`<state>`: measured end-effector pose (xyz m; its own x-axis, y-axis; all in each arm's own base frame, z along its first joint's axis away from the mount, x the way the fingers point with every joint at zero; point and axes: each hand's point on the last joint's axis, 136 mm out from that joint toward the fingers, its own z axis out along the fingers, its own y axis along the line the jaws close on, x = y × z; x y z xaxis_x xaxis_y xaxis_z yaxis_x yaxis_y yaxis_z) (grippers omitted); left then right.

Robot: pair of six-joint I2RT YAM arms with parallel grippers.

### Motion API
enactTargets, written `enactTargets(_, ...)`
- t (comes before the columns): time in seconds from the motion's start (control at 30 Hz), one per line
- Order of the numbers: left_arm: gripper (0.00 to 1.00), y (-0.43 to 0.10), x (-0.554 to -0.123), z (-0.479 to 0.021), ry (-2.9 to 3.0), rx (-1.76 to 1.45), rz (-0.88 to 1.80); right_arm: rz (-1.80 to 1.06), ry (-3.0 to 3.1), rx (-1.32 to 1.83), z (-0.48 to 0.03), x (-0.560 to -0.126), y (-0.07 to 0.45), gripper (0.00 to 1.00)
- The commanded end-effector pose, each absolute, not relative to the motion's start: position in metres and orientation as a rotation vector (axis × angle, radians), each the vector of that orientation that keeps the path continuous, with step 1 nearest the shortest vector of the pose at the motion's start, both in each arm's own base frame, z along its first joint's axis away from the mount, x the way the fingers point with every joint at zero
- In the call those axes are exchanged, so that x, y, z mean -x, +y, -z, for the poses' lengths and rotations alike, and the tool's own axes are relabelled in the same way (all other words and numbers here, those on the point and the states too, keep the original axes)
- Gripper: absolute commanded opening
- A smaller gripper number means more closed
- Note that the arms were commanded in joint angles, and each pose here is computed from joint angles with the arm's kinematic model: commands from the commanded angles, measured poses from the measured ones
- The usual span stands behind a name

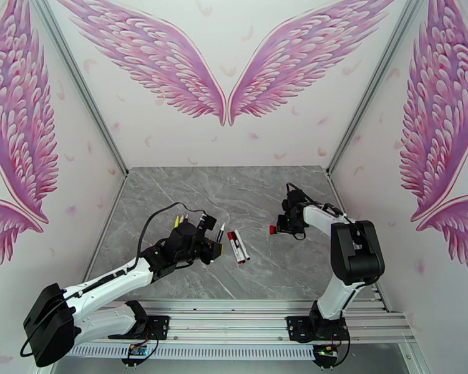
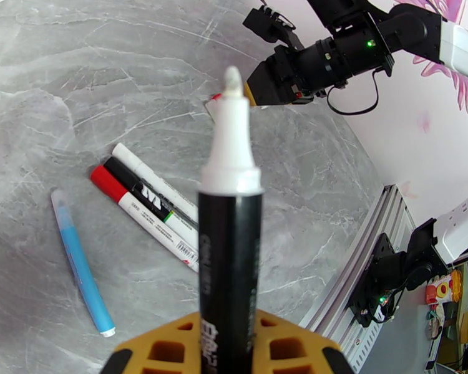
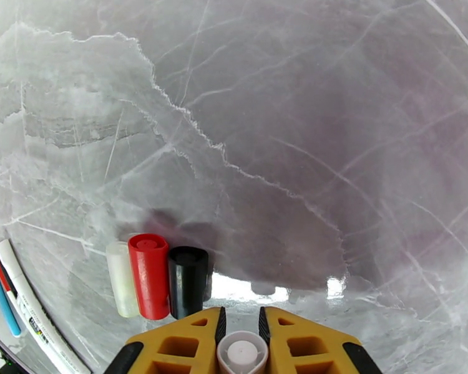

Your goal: Open the pen caps

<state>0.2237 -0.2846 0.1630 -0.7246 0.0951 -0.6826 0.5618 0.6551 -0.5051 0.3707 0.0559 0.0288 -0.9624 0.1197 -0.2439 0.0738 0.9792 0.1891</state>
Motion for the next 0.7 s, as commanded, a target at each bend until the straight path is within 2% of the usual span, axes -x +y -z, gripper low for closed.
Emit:
enactTargets(0.0, 0.00, -0.2896, -0.2266, -0.1762, 2.220, -0.514, 0.976, -0.286, 2.852, -0.130, -0.0304, -0.3812, 0.0572, 0.27)
enactTargets(0.27, 0.00, -0.2904, -0.2272, -0.1780, 2.221, -0.513, 0.973, -0.296, 2.853, -0.139, -0.0303, -0.3819, 0.0586, 0.30)
enactTargets(0.67, 0.00, -0.2932, -0.2289, -0.1763, 2.234, -0.519, 0.972, -0.333, 2.818, -0.185, -0.0329, -0.3854, 0.0618, 0.23)
